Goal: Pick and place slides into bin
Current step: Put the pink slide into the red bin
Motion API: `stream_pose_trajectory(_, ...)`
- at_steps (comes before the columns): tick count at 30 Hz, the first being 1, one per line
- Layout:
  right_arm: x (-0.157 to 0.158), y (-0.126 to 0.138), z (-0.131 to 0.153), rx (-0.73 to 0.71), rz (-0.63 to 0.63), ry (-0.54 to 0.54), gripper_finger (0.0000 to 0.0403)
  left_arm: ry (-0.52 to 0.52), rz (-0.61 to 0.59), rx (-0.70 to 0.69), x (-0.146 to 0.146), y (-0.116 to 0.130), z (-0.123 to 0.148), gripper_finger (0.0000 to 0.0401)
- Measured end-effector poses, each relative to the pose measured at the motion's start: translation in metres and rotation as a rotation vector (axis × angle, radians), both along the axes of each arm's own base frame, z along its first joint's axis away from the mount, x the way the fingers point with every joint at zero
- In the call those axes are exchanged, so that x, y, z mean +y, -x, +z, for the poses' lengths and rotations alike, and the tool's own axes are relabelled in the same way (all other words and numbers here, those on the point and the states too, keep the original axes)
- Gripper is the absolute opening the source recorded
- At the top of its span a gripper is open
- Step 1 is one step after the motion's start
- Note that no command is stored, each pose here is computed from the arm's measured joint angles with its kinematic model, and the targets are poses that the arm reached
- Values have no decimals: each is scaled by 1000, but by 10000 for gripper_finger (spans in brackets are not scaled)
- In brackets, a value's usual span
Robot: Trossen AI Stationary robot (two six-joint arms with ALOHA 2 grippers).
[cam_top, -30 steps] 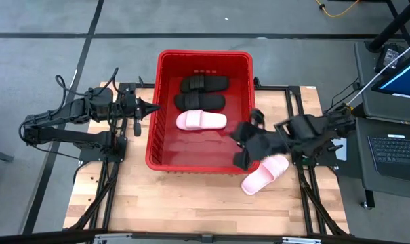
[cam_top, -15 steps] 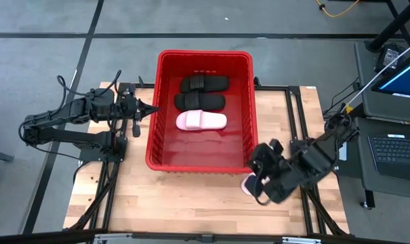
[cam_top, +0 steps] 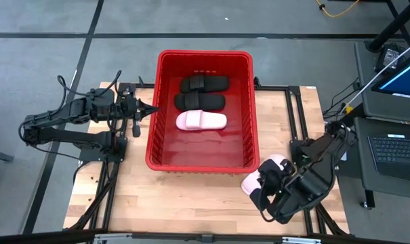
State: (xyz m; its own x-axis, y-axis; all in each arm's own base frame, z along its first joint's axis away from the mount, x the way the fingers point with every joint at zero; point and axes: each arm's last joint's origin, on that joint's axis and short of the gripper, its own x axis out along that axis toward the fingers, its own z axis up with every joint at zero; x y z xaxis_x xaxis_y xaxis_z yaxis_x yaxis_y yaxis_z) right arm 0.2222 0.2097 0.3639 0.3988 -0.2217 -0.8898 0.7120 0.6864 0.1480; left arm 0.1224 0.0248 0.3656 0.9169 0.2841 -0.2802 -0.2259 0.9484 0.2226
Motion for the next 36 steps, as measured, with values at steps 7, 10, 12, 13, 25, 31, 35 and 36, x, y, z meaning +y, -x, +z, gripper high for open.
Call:
stream_pose_trajectory(7, 4, 10, -44, 172, -133, -12, 4, 0, 0, 1, 0, 0, 0, 2)
stream_pose_trajectory(10, 2, 12, -60, 208, -199, 8, 4, 0, 0, -2, 0, 0, 0, 1)
stream_pose_trajectory(12, -1, 13, -67, 222, -224, 24, 4, -2, 0, -12, 0, -1, 1, 3)
stream_pose_trajectory(13, -2, 13, -70, 234, -230, 29, 4, -3, 0, -16, 0, -1, 1, 3)
stream_pose_trajectory(25, -8, 16, -91, 378, -261, 25, 27, 8, 3, -25, 0, -1, 2, 1)
stream_pose_trajectory(31, -13, 18, -101, 404, -273, 60, 77, 24, 8, -30, 0, -1, 2, 2)
stream_pose_trajectory(35, -15, 21, -109, 418, -296, 84, 118, 38, 12, -34, 0, -1, 2, 1)
stream_pose_trajectory(36, -15, 21, -112, 420, -297, 86, 127, 44, 14, -36, 0, -1, 2, 2)
